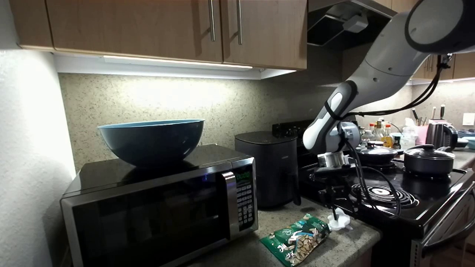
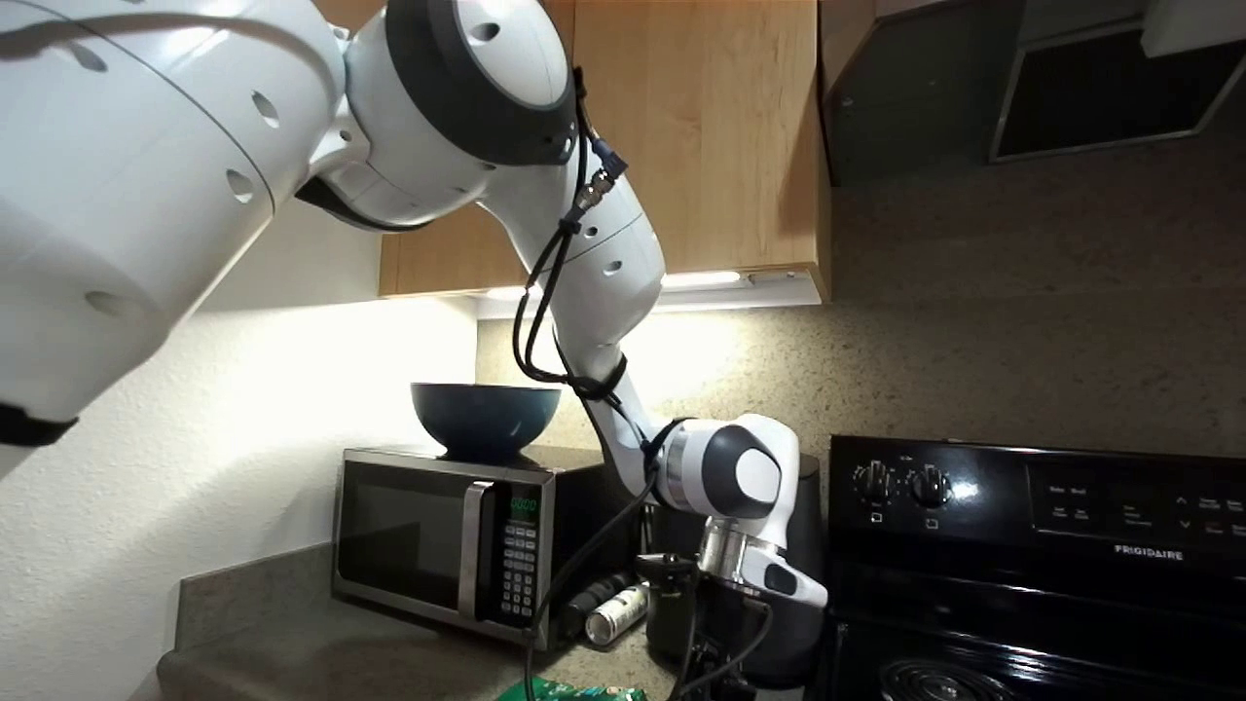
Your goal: Use the tissue to wipe the airfryer
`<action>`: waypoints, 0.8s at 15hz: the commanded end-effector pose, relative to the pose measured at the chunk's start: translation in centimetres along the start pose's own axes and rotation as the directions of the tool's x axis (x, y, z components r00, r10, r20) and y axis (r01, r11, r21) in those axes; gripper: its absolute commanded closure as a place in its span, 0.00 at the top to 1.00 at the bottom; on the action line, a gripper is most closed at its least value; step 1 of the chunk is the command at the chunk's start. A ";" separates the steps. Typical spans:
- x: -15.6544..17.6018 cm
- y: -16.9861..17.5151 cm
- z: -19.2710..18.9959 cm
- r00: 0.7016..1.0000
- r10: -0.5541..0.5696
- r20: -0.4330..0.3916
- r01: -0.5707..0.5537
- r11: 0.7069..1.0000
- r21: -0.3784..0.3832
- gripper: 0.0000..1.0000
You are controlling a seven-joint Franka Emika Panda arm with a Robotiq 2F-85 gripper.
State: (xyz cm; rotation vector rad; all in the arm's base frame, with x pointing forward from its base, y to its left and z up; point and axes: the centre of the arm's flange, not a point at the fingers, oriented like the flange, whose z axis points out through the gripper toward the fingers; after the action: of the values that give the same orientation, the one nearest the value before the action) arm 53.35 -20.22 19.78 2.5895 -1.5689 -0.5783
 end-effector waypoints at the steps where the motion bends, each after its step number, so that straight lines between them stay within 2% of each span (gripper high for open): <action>1: 3.3 2.4 0.5 0.997 0.083 0.001 -0.083 0.997 0.002 0.92; 2: 2.1 1.6 0.5 0.999 0.044 0.002 -0.044 0.999 -0.007 0.72; 3: 2.8 2.3 0.7 0.998 0.061 0.003 -0.061 0.998 -0.008 0.99; 4: 2.8 2.3 0.8 0.998 0.061 0.009 -0.061 0.998 -0.007 0.67; 6: 2.5 1.9 0.8 0.999 0.053 0.003 -0.053 0.999 -0.002 0.63; 12: 0.7 0.0 0.5 1.000 0.025 0.002 -0.025 1.000 0.002 0.22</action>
State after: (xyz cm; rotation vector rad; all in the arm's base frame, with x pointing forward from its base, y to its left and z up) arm 53.05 -22.10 18.71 2.5520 -1.5995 -0.5869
